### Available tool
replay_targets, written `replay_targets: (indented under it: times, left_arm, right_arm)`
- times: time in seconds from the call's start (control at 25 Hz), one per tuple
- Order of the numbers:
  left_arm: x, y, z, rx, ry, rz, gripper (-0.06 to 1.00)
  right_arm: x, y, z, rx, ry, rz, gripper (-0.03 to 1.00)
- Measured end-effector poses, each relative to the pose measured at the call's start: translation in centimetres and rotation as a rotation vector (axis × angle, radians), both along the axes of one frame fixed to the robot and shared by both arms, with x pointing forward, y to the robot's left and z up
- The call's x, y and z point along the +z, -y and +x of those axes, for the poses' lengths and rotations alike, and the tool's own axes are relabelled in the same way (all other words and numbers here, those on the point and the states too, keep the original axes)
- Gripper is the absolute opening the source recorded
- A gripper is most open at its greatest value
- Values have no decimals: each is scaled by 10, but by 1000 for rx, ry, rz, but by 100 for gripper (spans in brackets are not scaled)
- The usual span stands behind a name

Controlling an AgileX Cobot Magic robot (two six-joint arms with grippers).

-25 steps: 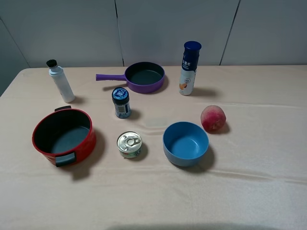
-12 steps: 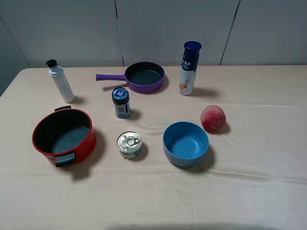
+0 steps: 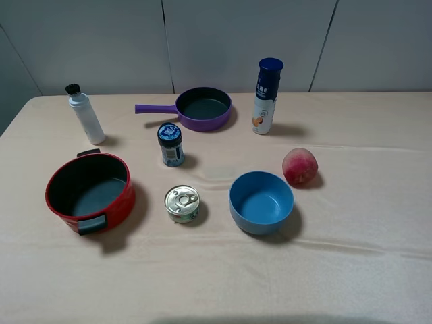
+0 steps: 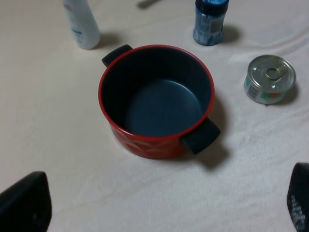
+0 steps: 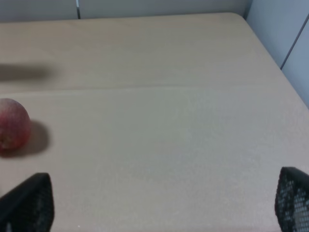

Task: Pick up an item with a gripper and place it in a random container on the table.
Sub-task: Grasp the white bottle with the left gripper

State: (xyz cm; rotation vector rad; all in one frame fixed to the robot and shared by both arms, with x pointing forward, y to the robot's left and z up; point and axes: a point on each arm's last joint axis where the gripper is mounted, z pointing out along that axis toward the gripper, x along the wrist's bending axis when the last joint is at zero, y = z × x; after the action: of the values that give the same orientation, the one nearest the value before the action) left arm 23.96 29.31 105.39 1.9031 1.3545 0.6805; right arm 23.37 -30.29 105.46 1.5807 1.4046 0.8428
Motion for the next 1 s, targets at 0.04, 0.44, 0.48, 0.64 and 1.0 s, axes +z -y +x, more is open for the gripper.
replay_targets:
  times: [0.04,0.44,0.48,0.64,1.0]
  left_arm:
    - [4,1,4,0,-18,3,99]
    - [34,11,57,8,-117,19,99]
    - [37,12,63,9,-126,21,99]
    - [49,16,89,14,-153,33,99]
    - [57,21,144,34,-217,117,99]
  right_arm:
    - [0,0,0,0,0,0,69]
    - [0,0,0,0,0,0,69]
    - [0,0,0,0,0,0,69]
    - [0,0,0,0,0,0,69]
    - [0,0,0,0,0,0,69]
